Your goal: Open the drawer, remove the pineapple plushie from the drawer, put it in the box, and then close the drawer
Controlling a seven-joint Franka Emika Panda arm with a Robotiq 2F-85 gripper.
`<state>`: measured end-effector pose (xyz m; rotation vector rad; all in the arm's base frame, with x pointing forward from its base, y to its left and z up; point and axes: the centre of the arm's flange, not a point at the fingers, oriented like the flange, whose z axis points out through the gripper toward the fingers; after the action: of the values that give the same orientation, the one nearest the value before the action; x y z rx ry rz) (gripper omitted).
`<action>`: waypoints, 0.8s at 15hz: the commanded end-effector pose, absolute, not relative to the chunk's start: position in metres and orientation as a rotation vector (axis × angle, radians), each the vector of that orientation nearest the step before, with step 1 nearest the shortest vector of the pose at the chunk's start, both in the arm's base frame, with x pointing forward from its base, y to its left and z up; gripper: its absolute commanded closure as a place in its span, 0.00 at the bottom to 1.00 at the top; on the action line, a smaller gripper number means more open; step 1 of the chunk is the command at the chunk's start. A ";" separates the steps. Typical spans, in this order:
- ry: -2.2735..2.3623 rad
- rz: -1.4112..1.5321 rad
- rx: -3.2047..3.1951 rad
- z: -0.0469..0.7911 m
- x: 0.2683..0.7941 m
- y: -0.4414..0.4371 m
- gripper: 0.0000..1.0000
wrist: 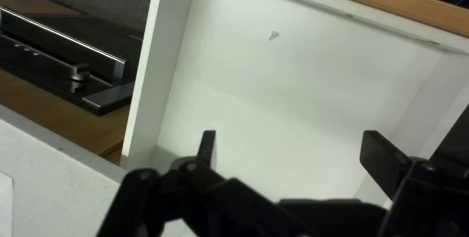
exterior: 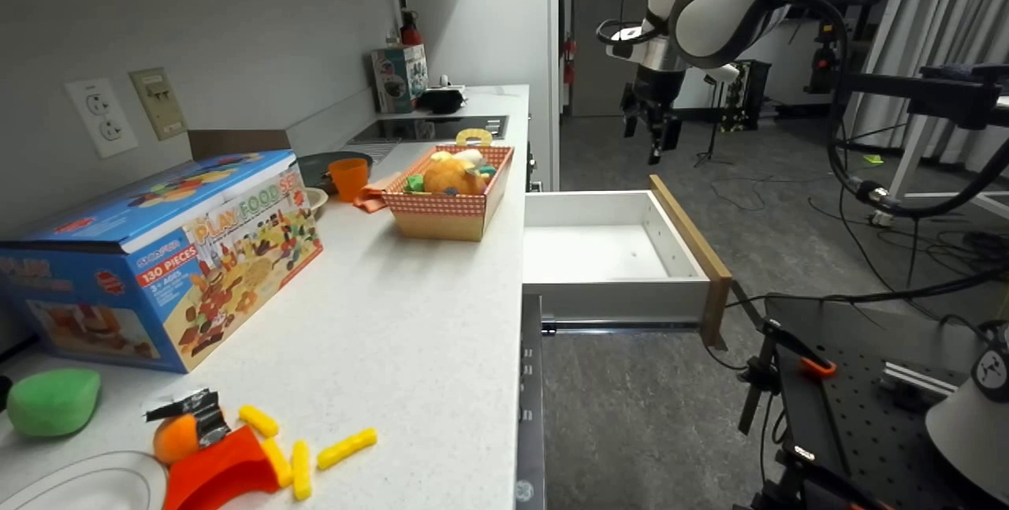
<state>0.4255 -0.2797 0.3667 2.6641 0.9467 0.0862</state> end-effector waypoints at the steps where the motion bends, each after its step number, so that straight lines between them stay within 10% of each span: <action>1: 0.956 0.069 2.672 0.367 0.426 -0.276 0.00; 12: 0.881 -0.124 2.774 0.313 0.426 -0.292 0.00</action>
<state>0.4200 -0.2814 0.3360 2.7306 0.9336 -0.0426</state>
